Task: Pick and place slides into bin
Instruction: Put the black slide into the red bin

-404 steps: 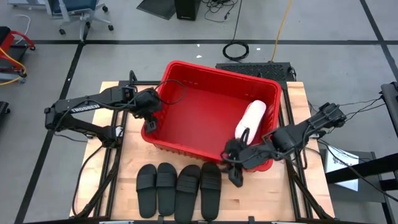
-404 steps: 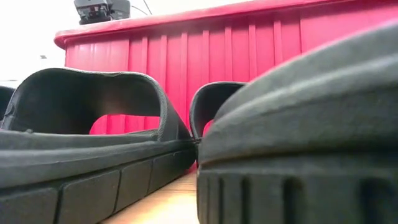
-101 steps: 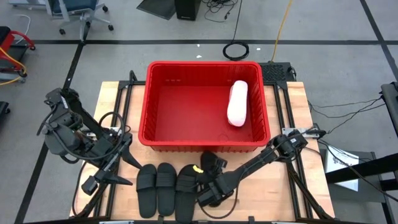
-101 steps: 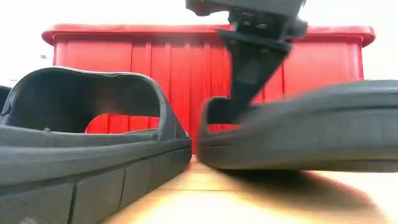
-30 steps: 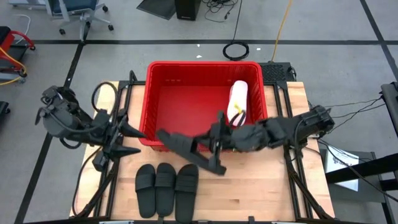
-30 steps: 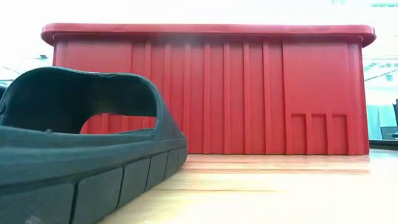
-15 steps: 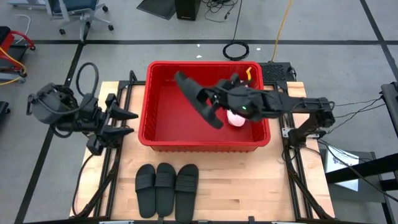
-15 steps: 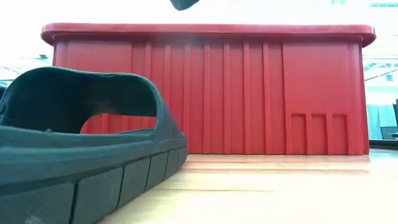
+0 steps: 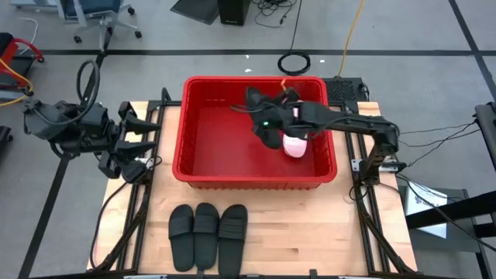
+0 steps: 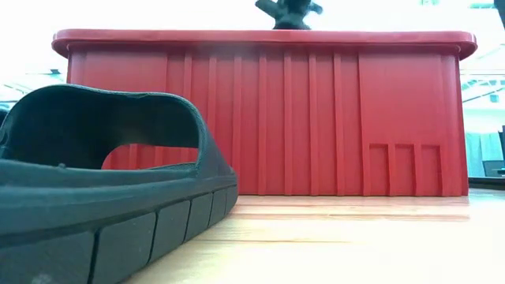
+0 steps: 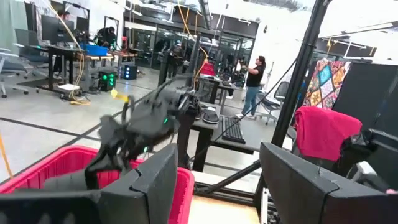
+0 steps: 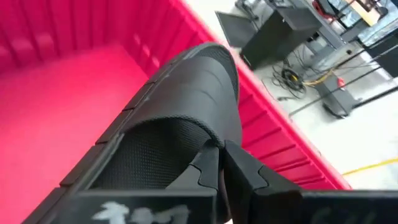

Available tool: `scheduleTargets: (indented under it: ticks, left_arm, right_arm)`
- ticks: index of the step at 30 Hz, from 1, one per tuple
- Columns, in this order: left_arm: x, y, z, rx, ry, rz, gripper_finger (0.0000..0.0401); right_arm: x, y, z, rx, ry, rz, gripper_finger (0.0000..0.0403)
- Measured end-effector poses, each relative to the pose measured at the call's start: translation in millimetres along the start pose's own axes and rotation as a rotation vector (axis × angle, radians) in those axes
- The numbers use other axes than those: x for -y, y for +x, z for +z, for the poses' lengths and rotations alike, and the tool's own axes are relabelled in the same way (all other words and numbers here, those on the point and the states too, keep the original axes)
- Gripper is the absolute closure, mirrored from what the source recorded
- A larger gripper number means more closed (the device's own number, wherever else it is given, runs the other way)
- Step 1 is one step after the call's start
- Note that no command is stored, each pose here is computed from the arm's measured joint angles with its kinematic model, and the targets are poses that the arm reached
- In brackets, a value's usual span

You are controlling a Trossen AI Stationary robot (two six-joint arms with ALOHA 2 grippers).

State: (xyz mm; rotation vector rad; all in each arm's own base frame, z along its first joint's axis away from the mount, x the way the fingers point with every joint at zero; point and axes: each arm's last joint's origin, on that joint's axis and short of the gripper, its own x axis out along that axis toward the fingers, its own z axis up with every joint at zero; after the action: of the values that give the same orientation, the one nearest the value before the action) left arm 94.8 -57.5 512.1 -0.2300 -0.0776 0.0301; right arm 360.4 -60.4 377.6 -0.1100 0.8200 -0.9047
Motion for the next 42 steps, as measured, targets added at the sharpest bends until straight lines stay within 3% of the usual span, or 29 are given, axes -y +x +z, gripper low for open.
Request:
scheduleTargets:
  ticks: [7, 18, 29, 42]
  left_arm:
    - [-3, -3, 2, 0.007, -0.004, 0.000, 0.0176]
    - [-2, -3, 1, 0.002, -0.004, -0.003, 0.0176]
    - [-2, -3, 1, 0.002, -0.002, -0.004, 0.0176]
    - [-3, -3, 1, 0.003, -0.011, -0.005, 0.0176]
  right_arm:
    - [-26, 44, -17, -0.148, -0.181, -0.140, 0.0403]
    - [-39, 93, -30, -0.250, -0.212, -0.247, 0.0403]
    - [-54, 148, -49, -0.359, -0.299, -0.277, 0.0403]
    - [-63, 175, -74, -0.450, -0.345, -0.266, 0.0403]
